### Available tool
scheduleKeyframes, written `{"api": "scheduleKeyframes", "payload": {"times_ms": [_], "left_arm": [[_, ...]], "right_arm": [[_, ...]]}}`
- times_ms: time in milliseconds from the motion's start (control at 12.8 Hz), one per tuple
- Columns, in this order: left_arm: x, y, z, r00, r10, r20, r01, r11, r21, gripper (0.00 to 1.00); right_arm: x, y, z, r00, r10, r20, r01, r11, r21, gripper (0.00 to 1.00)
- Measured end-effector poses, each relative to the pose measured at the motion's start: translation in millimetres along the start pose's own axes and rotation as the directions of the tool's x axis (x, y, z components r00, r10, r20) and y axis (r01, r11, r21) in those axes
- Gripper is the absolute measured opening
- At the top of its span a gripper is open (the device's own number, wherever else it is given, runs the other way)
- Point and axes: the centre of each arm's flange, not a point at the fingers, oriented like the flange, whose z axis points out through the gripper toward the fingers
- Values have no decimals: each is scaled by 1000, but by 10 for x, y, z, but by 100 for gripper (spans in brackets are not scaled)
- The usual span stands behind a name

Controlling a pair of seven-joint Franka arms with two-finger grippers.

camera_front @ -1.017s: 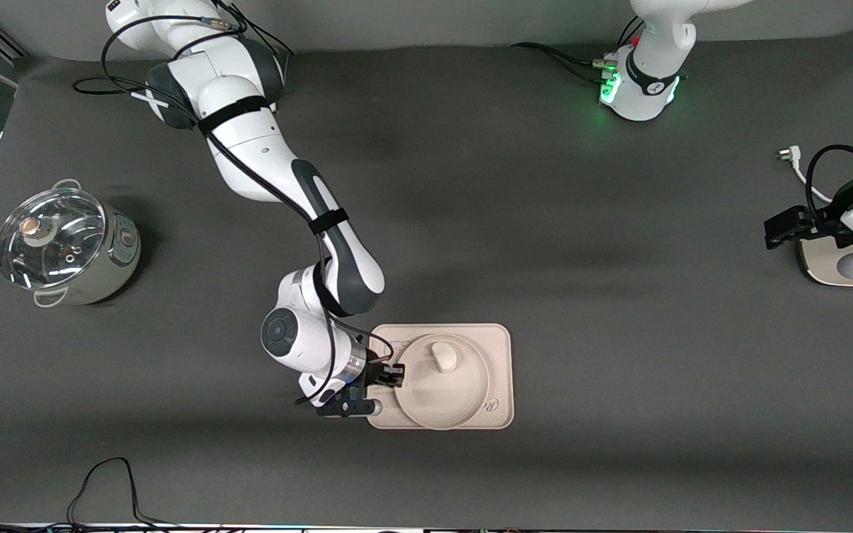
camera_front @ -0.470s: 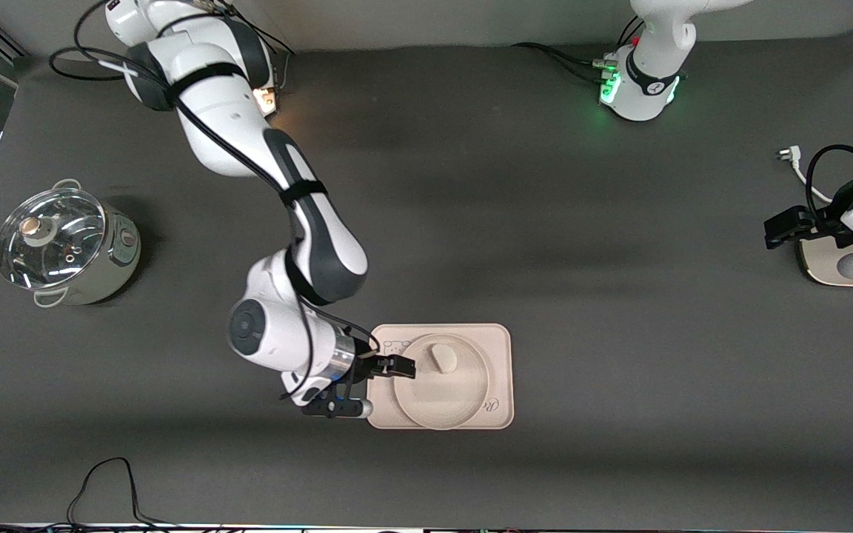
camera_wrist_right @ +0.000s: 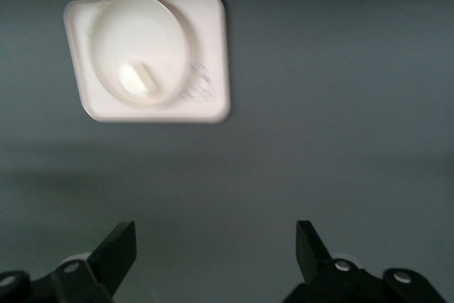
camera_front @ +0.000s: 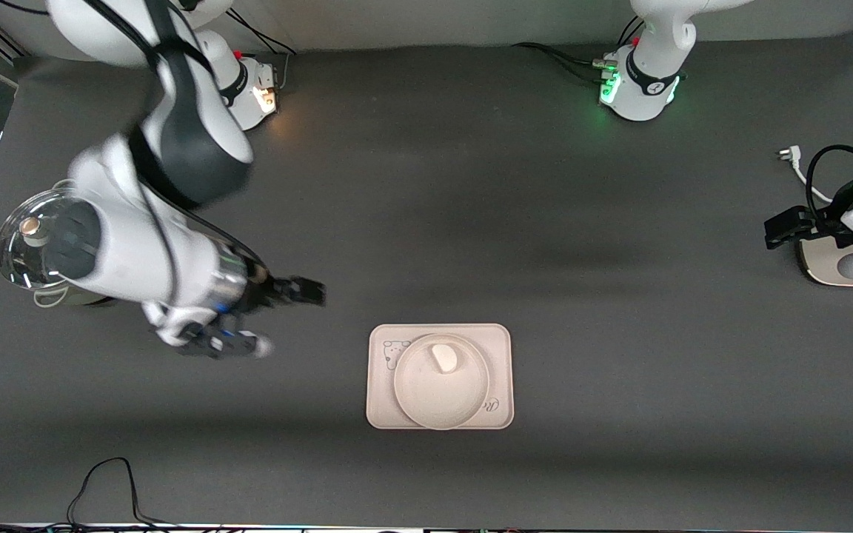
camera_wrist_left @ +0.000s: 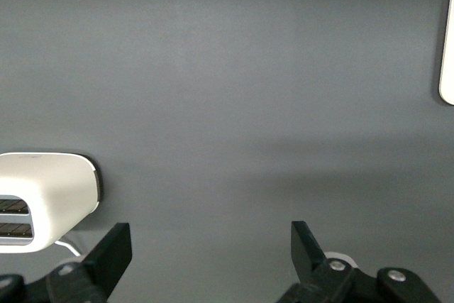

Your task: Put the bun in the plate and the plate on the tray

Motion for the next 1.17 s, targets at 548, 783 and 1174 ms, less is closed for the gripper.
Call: {"api": "scheduleKeyframes", "payload": {"times_ms": [548, 783, 1174], "left_arm": [[1, -11, 2, 1000, -2, 0, 2, 1000, 0, 100], [1, -12, 2, 1000, -2, 0, 2, 1000, 0, 100], [1, -12, 3, 1000, -2, 0, 2, 1000, -1, 100]], "right_arm": [[-788, 1685, -1076, 997, -69, -26, 66, 990, -123, 100], [-726, 2128, -1066, 999, -22, -39, 16, 990, -138, 100], [-671, 2267, -1052, 998, -4, -67, -8, 985, -171, 100]]}}
